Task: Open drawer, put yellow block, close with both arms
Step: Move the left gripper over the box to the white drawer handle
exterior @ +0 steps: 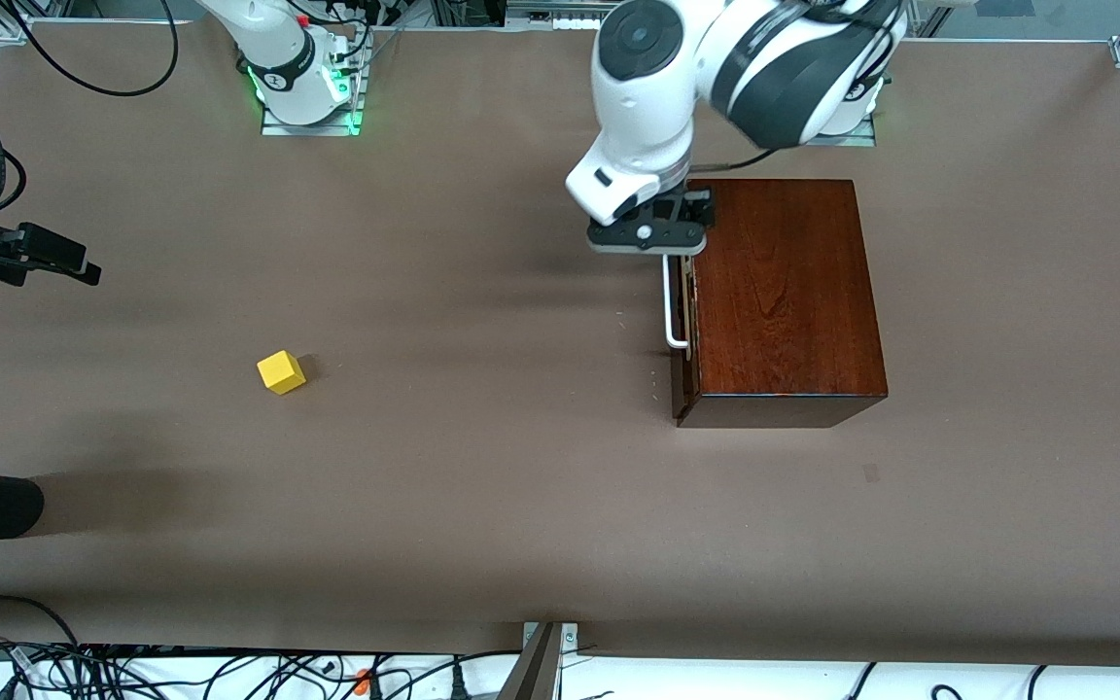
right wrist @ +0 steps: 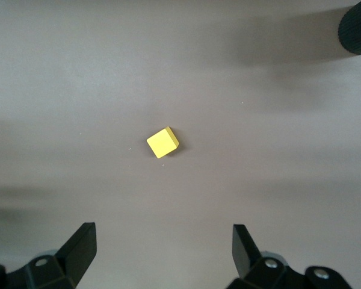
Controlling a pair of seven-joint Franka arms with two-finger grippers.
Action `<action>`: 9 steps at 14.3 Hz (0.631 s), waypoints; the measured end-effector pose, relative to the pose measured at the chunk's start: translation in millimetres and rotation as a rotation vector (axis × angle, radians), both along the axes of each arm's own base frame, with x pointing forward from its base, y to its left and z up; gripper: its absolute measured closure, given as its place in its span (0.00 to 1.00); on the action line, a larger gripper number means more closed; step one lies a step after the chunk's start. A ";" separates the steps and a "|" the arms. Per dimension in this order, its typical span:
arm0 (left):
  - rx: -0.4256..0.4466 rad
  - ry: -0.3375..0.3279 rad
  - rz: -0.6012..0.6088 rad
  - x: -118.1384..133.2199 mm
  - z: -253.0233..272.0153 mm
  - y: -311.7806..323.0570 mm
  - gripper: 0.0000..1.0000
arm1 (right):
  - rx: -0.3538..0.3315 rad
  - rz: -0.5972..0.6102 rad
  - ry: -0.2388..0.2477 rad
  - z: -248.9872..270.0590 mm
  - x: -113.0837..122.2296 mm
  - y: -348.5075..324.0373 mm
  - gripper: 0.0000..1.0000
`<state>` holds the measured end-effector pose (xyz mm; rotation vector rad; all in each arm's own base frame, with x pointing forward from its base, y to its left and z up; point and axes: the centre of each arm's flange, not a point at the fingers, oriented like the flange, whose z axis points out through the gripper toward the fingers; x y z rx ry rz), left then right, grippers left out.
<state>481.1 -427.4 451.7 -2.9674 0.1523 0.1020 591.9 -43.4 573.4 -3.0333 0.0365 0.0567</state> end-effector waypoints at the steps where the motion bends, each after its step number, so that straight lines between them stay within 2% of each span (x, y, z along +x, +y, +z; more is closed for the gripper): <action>1: 0.012 0.002 -0.013 1.0 -12.7 -4.4 0.00 | 0.000 0.000 0.000 0.0 0.0 0.1 0.00; 6: 0.053 0.013 -0.046 9.0 -67.3 -10.0 0.00 | 0.000 0.002 0.001 0.1 0.0 1.0 0.00; 9: 0.071 -0.012 -0.024 11.3 -95.2 -11.3 0.00 | 0.000 0.002 0.001 0.1 -0.1 1.1 0.00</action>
